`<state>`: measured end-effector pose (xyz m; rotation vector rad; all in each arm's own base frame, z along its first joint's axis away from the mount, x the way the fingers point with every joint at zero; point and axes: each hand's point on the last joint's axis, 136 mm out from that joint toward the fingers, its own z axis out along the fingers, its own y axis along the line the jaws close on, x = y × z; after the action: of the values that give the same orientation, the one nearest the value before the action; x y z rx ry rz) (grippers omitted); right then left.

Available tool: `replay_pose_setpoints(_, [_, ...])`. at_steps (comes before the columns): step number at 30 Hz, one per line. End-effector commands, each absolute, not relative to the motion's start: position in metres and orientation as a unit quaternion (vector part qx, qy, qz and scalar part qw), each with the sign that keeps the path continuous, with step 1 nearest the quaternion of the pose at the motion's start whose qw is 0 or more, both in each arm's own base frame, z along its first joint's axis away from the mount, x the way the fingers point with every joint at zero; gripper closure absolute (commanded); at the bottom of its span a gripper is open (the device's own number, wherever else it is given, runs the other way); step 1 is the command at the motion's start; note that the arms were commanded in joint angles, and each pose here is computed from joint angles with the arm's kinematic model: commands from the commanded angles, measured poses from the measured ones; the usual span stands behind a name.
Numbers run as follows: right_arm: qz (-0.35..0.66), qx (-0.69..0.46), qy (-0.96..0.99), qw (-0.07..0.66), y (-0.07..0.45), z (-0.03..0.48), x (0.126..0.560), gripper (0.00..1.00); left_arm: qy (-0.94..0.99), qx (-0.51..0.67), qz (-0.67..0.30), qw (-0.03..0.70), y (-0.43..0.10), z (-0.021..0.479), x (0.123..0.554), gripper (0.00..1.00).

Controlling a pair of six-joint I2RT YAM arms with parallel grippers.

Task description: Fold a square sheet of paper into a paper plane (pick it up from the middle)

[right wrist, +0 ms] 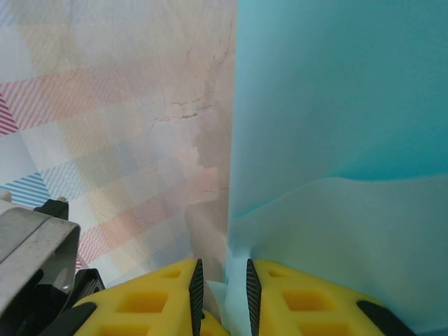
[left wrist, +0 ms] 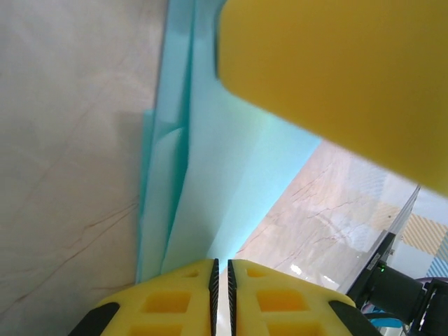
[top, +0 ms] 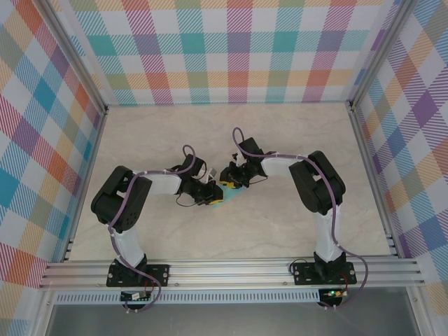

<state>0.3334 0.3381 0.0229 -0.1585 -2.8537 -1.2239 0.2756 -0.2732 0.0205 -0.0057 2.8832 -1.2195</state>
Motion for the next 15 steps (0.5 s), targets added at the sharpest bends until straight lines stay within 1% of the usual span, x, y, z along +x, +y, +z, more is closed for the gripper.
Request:
replay_pose_setpoints(1, [-0.314,-0.087,-0.943,0.069,0.311,-0.035,0.306,0.74,0.934,-0.008,-0.357,-0.028,-0.254,0.002,0.252,0.85])
replay_pose_setpoints(4, [-0.312,-0.087,-0.944,0.068,0.31,-0.035,0.306,0.74,0.932,-0.002,-0.362,-0.016,-0.252,0.012,0.253,0.85])
replay_pose_setpoints(11, [-0.312,-0.089,-0.944,0.068,0.311,-0.034,0.306,0.74,0.921,0.016,-0.389,0.019,-0.259,0.048,0.26,0.8])
replay_pose_setpoints(15, [-0.312,-0.089,-0.943,0.068,0.311,-0.034,0.307,0.74,0.914,0.037,-0.403,0.018,-0.271,0.058,0.256,0.77])
